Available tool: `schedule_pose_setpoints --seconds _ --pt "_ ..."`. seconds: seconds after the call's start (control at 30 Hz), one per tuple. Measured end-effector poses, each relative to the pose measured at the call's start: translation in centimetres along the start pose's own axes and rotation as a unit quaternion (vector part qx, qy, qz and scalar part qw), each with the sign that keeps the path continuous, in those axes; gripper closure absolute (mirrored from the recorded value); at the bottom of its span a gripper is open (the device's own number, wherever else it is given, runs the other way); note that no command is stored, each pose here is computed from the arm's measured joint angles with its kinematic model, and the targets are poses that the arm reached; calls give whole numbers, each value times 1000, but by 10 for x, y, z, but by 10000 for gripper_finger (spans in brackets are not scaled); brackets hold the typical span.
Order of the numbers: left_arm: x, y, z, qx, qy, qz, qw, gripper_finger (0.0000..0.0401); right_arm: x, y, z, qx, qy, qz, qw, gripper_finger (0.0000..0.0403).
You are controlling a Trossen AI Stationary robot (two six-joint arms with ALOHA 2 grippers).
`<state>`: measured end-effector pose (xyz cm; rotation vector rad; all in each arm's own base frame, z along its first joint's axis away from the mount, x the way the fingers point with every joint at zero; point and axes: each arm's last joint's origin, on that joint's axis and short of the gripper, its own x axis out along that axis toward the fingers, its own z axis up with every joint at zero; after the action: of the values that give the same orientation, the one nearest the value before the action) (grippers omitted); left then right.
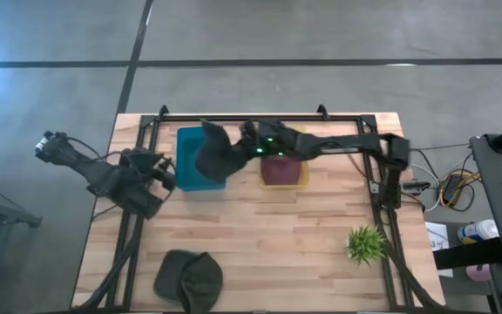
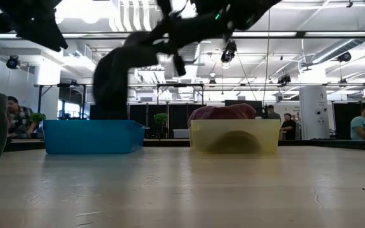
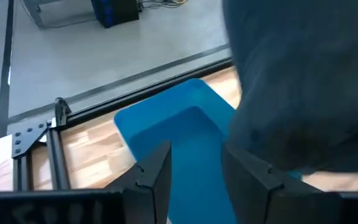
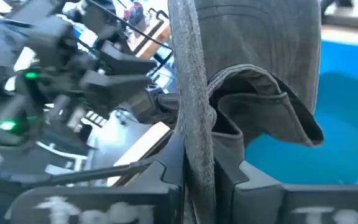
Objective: Pick & Place hat
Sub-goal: Put the top black cap into the blue bin
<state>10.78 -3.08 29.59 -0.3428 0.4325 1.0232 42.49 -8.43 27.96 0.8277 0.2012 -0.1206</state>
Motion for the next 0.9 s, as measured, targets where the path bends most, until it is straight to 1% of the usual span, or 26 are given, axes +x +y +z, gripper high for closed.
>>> schedule_pose_setpoints --seconds 0.07,0.13,0.23,0.33,0.43,0.57,0.7,0.83,0.9 --pt "1 9 0 -3 -3 -3 1000 270 21 -16 0 26 -2 17 1000 374" --pt "1 16 1 -6 -10 -9 1000 270 39 -26 3 49 -22 44 998 374" --pt "0 23 2 -17 -20 -14 1000 270 64 -44 10 105 -50 66 991 374" --pt "0 26 2 -19 -19 -17 999 270 85 -67 11 158 -50 80 983 374" --pt "1 27 0 -9 -16 -16 1000 270 98 -76 9 177 -41 89 979 374" --pt "3 26 -3 12 -11 -13 1000 270 100 -72 11 194 -42 103 975 374" --pt "4 26 -4 17 -11 -11 1000 270 92 -75 9 195 -45 82 976 374" --pt "4 25 -5 12 -14 -12 1000 270 73 -61 15 169 -45 74 982 374" --pt "4 24 -5 5 -14 -16 1000 270 62 -55 16 147 -24 67 987 374"
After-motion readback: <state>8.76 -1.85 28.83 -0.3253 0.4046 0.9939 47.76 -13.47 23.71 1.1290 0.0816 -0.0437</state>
